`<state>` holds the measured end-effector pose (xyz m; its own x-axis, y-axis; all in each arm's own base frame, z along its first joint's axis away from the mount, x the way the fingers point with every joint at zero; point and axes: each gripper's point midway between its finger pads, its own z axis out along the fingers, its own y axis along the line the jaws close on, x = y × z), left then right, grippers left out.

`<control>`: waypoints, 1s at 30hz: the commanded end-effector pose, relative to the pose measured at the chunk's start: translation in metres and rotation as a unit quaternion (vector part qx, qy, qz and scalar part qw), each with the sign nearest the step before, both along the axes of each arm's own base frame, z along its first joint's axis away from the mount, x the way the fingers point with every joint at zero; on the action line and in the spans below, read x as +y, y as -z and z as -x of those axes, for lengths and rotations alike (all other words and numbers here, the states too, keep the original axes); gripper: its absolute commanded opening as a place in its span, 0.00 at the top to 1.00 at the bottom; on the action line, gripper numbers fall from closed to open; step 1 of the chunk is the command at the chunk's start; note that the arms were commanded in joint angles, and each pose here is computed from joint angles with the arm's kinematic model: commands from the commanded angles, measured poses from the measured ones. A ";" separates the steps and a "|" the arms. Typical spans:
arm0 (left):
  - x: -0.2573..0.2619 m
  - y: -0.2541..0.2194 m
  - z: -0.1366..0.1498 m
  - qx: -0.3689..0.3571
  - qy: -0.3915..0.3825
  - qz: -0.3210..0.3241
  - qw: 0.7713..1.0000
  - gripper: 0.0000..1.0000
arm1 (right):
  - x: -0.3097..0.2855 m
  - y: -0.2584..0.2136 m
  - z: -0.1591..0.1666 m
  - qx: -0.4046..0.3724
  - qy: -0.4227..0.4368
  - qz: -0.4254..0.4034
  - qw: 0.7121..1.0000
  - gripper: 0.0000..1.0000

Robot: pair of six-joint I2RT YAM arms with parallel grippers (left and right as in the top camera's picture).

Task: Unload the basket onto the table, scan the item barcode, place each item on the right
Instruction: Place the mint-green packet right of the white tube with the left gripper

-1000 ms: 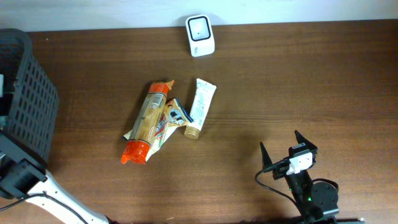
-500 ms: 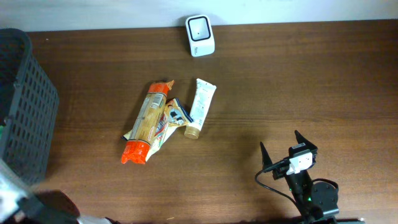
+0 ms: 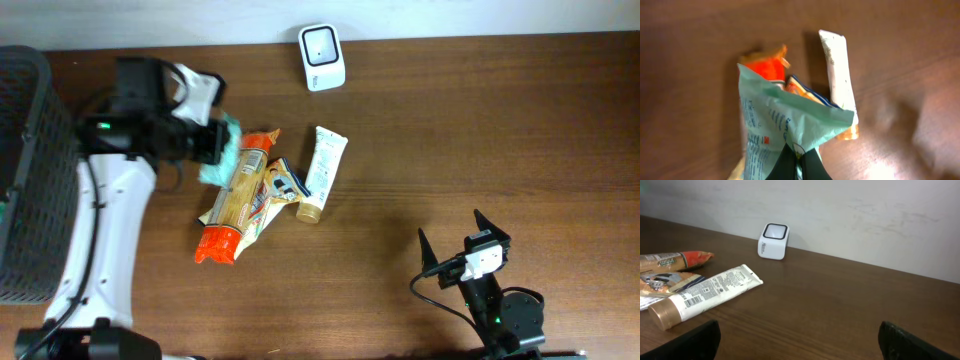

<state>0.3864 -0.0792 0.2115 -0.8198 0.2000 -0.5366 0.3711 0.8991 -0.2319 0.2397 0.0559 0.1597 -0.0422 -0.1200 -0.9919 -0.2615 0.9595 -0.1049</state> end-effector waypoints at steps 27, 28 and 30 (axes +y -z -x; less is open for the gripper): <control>-0.190 0.078 0.022 -0.086 0.185 0.048 0.978 0.25 | -0.001 0.004 0.000 0.003 0.001 0.000 1.000 0.01; -0.189 0.072 0.018 -0.099 0.191 0.045 0.976 0.25 | -0.001 0.004 0.000 0.003 0.001 0.000 1.000 0.01; -0.164 0.037 -0.008 -0.141 0.152 0.024 0.978 0.25 | -0.001 0.004 0.000 0.002 0.001 0.000 1.000 0.01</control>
<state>0.3651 -0.2661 0.1331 -0.6051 0.4063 -0.6847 0.6993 0.6823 -0.2132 0.2397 0.0559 0.1598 -0.0419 -0.1199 -0.9919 -0.2615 0.9595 -0.1050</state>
